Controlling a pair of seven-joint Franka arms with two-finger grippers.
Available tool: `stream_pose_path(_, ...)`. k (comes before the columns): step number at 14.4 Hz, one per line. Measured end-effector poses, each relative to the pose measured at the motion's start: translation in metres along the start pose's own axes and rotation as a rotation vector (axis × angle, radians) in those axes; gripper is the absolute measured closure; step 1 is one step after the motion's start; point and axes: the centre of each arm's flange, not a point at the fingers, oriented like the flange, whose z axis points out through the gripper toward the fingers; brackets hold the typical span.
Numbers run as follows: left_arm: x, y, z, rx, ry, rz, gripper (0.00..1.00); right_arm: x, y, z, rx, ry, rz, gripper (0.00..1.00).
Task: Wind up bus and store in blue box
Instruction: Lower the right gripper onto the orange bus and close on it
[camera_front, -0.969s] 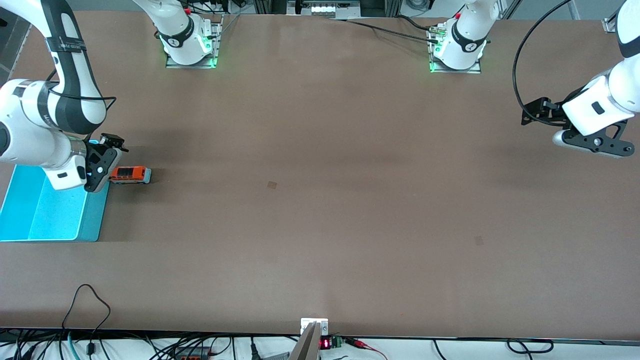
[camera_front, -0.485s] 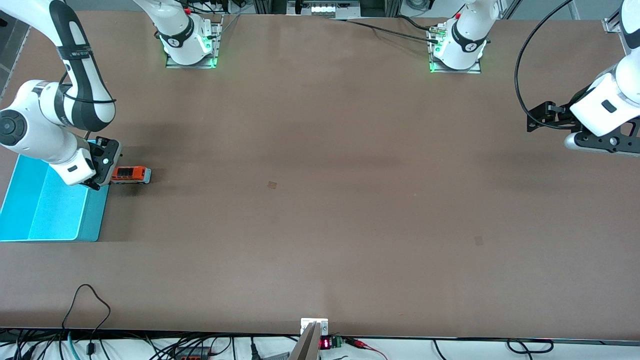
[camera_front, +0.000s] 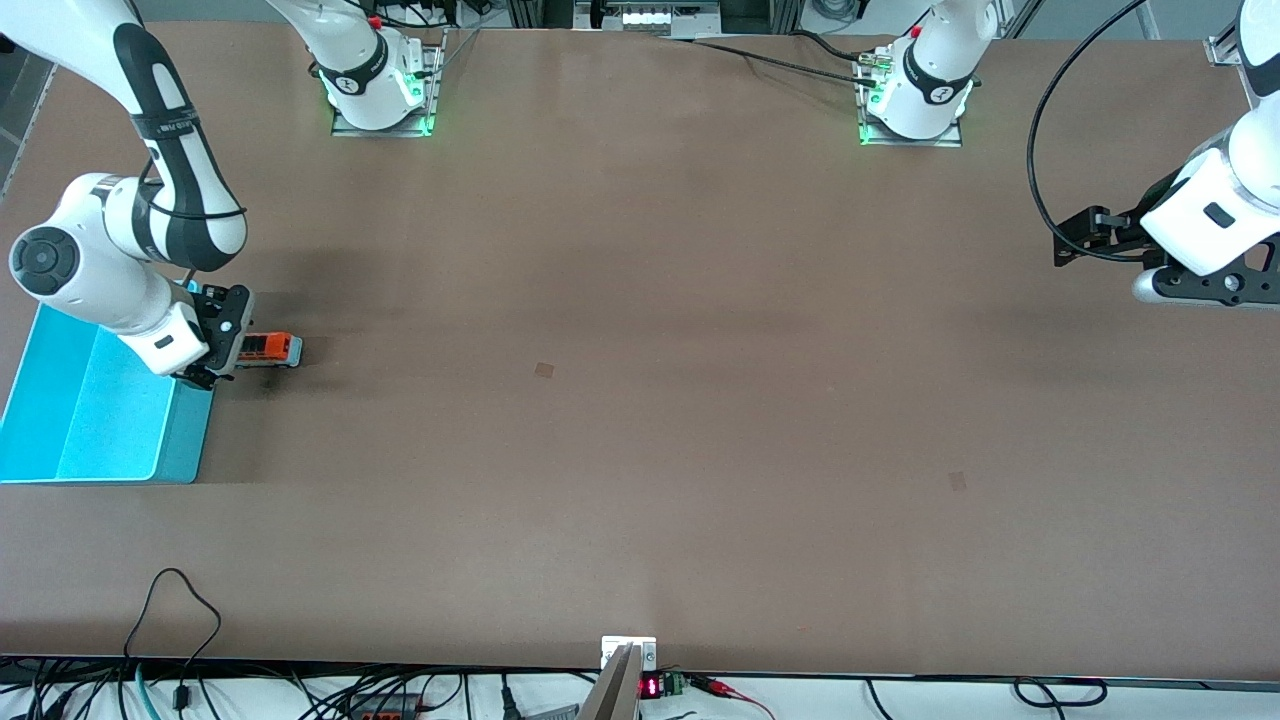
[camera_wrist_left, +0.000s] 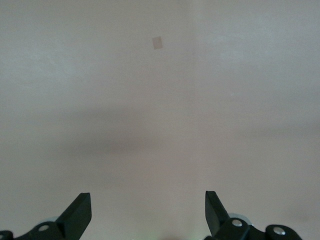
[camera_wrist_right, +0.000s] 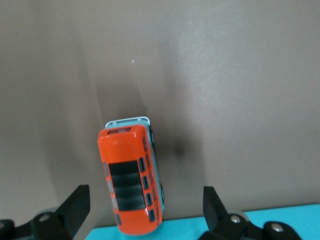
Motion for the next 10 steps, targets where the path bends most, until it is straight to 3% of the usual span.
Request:
stream_pose_path(5, -0.01, -0.003, -0.016, -0.054, 0.028, -0.024, 0.0, 0.002, -0.006, 0.02, 0.011, 0.002, -0.003, 0.0)
stream_pose_path(10, -0.017, -0.009, -0.009, -0.058, 0.051, -0.035, 0.0, -0.002, -0.019, 0.046, -0.003, 0.009, 0.004, 0.0)
